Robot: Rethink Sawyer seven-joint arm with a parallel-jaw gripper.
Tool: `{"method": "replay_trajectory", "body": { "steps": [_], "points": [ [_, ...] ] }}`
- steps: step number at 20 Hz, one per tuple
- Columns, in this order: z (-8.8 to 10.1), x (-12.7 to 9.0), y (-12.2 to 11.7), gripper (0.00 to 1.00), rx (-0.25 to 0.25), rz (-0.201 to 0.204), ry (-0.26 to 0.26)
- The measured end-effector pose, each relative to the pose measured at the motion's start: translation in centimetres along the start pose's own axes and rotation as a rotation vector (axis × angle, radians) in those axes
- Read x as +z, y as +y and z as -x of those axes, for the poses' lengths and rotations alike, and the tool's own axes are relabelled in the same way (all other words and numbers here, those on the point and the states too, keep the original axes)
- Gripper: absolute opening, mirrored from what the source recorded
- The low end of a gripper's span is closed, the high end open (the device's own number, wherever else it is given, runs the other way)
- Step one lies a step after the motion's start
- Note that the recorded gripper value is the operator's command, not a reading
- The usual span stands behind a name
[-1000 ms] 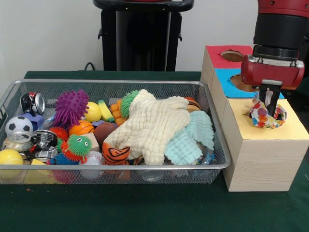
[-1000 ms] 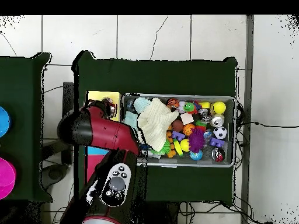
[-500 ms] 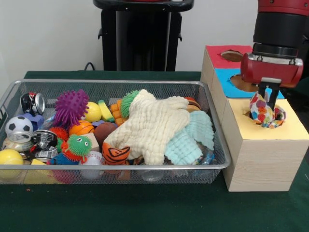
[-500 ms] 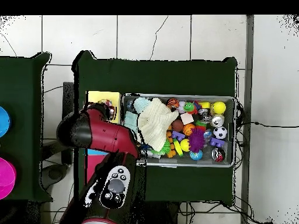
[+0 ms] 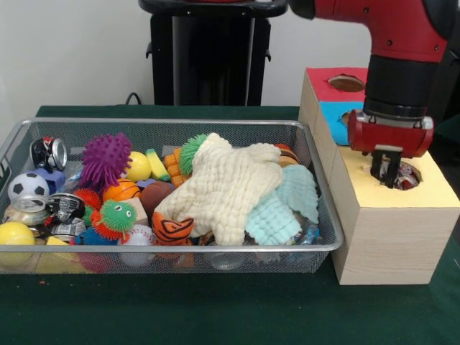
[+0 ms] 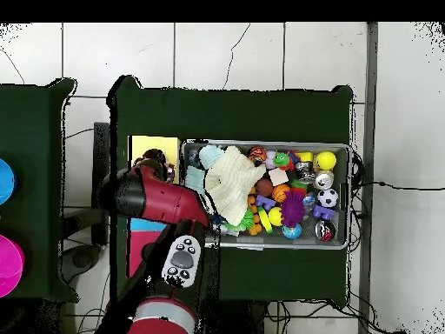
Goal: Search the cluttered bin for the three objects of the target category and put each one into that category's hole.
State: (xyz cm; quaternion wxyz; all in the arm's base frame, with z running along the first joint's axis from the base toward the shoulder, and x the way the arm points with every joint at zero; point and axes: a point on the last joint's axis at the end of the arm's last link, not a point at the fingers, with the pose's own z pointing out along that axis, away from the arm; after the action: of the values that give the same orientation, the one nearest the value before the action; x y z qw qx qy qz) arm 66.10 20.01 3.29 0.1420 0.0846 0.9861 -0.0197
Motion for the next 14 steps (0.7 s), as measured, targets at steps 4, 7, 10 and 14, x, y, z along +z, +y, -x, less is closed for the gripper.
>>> {"method": "replay_trajectory", "body": {
  "steps": [4, 7, 10, 14],
  "points": [
    [0.0, 1.6, 0.3, 0.0, 0.011, 0.018, -0.014],
    [0.3, 1.7, 0.3, 0.0, 0.019, 0.023, -0.024],
    [0.5, 1.7, 0.2, 0.0, 0.024, 0.029, -0.023],
    [0.7, 1.7, 0.3, 0.0, 0.034, 0.041, -0.021]
  ]
}}
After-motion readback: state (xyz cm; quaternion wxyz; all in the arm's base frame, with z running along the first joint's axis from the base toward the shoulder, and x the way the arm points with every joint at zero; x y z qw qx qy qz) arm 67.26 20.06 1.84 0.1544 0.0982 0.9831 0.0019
